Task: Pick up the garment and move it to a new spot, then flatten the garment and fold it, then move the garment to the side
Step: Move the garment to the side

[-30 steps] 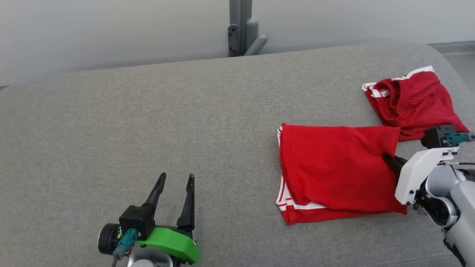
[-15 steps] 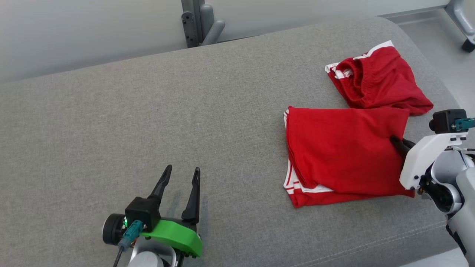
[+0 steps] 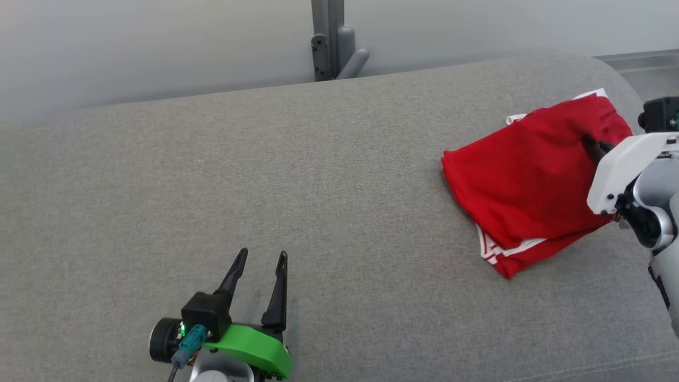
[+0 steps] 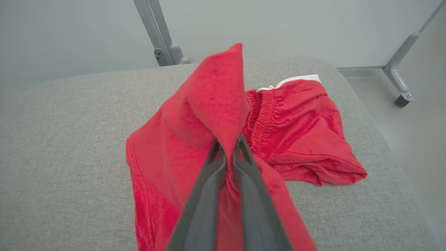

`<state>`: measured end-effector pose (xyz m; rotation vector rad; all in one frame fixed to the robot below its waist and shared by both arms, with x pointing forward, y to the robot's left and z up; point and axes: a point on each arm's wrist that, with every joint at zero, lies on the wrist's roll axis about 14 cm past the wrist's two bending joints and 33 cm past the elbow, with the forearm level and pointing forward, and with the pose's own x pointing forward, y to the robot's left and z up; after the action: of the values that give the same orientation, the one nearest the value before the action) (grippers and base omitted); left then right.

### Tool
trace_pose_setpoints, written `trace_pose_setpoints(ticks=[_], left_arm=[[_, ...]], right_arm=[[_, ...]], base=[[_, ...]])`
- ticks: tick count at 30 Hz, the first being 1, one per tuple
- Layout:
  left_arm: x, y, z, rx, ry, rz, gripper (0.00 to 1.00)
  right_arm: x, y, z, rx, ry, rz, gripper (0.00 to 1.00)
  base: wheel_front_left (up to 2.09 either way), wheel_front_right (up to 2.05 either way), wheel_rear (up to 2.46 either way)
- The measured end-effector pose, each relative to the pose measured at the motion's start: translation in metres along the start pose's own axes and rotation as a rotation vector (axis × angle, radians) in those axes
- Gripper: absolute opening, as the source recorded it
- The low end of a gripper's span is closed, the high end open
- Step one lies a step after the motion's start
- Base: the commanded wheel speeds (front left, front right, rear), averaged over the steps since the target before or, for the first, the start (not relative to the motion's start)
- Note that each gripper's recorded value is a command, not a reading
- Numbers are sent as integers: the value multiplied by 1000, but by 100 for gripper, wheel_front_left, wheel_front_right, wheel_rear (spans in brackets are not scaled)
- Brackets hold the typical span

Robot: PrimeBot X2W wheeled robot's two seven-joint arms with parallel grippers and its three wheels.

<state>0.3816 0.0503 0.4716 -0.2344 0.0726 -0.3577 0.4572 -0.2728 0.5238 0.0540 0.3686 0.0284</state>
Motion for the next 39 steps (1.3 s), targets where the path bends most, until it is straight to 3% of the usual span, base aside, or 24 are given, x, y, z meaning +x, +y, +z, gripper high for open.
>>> trace_pose_setpoints(ticks=[9, 15, 20, 24, 29, 39], left_arm=[[-12, 19, 2, -3, -7, 68, 100], [-8, 28, -4, -7, 9, 89, 100], [-3, 35, -11, -5, 30, 99, 100], [2, 40, -17, -5, 45, 105, 100], [10, 47, -25, 10, 68, 105, 100], [15, 63, -46, 29, 124, 123, 100]], right_arm=[[27, -4, 45, -82, -72, -46, 0], [43, -28, 48, -90, -63, -111, 0], [50, -59, 54, -185, -62, -189, 0], [59, -78, 42, -184, -18, -237, 0], [66, -114, 30, -354, 69, -317, 0], [91, -133, 1, -397, 159, -362, 0]], base=[[0, 0, 0], [0, 0, 0], [0, 0, 0], [0, 0, 0], [0, 0, 0], [0, 0, 0]])
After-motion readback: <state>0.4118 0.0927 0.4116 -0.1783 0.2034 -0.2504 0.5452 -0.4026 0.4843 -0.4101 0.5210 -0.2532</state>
